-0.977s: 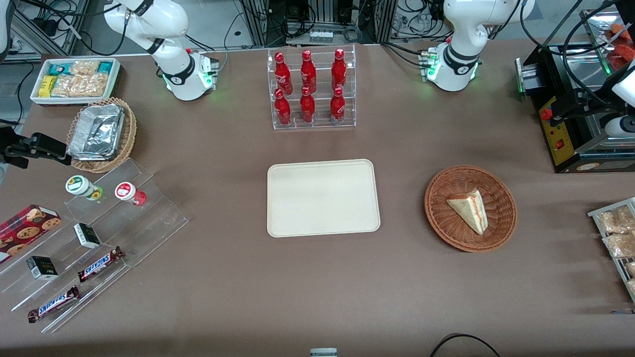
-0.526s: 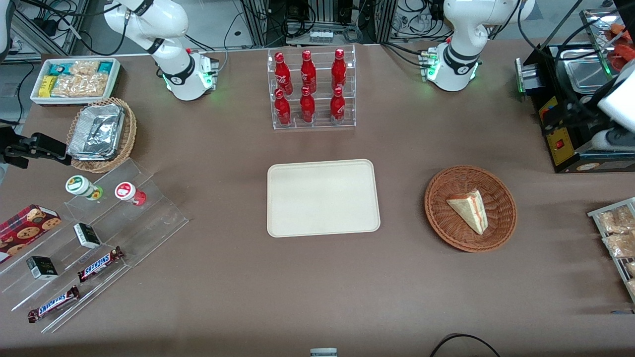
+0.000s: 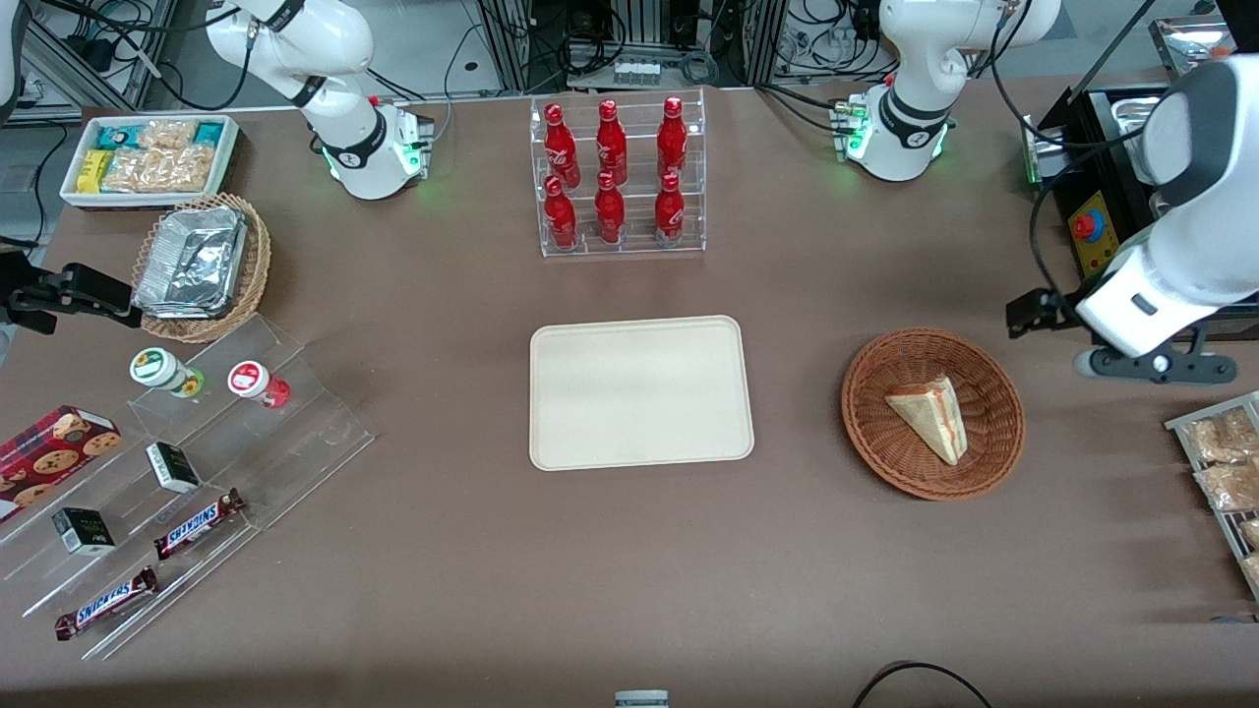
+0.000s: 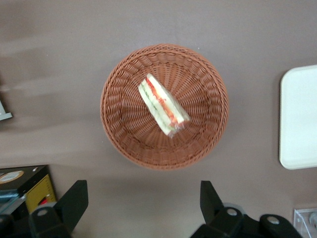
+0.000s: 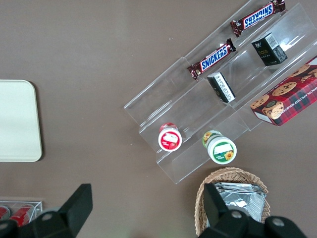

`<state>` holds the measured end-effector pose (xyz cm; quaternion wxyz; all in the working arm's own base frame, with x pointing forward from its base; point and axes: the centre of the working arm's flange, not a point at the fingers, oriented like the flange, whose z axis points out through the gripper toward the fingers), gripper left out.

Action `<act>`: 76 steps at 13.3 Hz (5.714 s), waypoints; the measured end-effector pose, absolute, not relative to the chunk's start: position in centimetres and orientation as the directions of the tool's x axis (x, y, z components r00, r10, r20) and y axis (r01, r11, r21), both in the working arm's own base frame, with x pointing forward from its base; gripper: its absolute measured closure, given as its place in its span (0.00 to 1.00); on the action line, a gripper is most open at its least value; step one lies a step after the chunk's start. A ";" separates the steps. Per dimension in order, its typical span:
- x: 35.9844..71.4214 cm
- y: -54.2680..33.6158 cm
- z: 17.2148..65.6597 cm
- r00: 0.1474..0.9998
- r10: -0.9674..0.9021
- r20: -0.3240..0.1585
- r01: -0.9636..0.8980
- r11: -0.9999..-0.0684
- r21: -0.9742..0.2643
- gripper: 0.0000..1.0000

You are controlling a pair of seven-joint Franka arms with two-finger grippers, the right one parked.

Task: Place sandwich from basket to tray
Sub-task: 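Move the left gripper over the wicker basket toward the sandwich, then lower the left gripper and close it on the wrapped sandwich, then lift the sandwich and carry it with the left gripper over the tray, then lower the sandwich onto the cream tray and open the left gripper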

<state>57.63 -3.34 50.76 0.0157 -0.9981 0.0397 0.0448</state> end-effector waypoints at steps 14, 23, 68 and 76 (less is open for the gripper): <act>53.8 -5.8 32.8 0.902 0.431 0.018 0.431 -0.902 -0.014 0.00; 53.1 -5.7 26.5 0.893 0.451 0.002 0.451 -0.892 -0.028 0.00; 52.7 -48.1 31.4 0.997 0.051 -0.057 0.046 -0.994 -0.100 0.82; 49.9 -51.8 26.4 0.997 0.018 -0.077 0.011 -0.996 -0.089 0.82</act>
